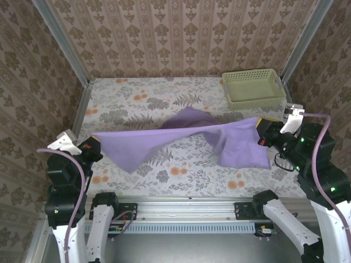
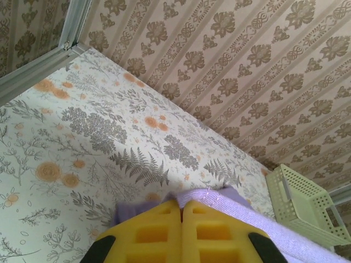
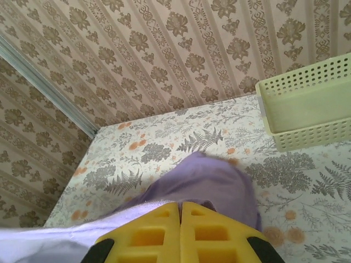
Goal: Fold the inside-out t-shirt
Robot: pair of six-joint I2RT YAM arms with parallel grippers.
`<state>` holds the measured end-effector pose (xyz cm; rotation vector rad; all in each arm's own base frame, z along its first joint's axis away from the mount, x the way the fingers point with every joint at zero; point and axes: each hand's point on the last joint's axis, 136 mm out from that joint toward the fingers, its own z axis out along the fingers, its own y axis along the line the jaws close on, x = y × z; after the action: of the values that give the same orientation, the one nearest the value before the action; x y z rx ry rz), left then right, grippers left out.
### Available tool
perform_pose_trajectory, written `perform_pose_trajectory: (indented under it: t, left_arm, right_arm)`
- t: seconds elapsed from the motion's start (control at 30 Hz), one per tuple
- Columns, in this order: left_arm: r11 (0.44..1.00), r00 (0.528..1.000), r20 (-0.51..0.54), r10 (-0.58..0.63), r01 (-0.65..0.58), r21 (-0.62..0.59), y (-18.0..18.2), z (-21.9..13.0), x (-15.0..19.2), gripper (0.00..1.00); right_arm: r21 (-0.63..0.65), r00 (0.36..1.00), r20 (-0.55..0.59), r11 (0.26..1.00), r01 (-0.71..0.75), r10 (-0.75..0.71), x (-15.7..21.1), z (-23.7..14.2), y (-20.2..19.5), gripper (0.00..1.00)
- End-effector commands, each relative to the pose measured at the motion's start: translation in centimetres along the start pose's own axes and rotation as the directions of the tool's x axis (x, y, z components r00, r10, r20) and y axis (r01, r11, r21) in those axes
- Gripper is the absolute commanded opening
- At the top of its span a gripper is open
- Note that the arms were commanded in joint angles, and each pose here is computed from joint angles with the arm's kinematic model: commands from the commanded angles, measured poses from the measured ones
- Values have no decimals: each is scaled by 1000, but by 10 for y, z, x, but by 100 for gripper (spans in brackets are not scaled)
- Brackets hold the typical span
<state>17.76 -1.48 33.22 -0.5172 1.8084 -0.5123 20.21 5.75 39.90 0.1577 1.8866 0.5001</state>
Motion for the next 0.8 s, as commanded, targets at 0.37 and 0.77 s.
perform_pose_trajectory:
  t: [0.37,0.77]
  left_arm:
    - [968,907,-408,-107,1,-252,52,201,54,0]
    - [999,999,11,-31,30,23,-59,245,-211,0]
  right_arm:
    - [174,955,-287,976,129,-75,43,193,-36,0]
    - [135,957,210,975,174,-200,-213,225,49,0]
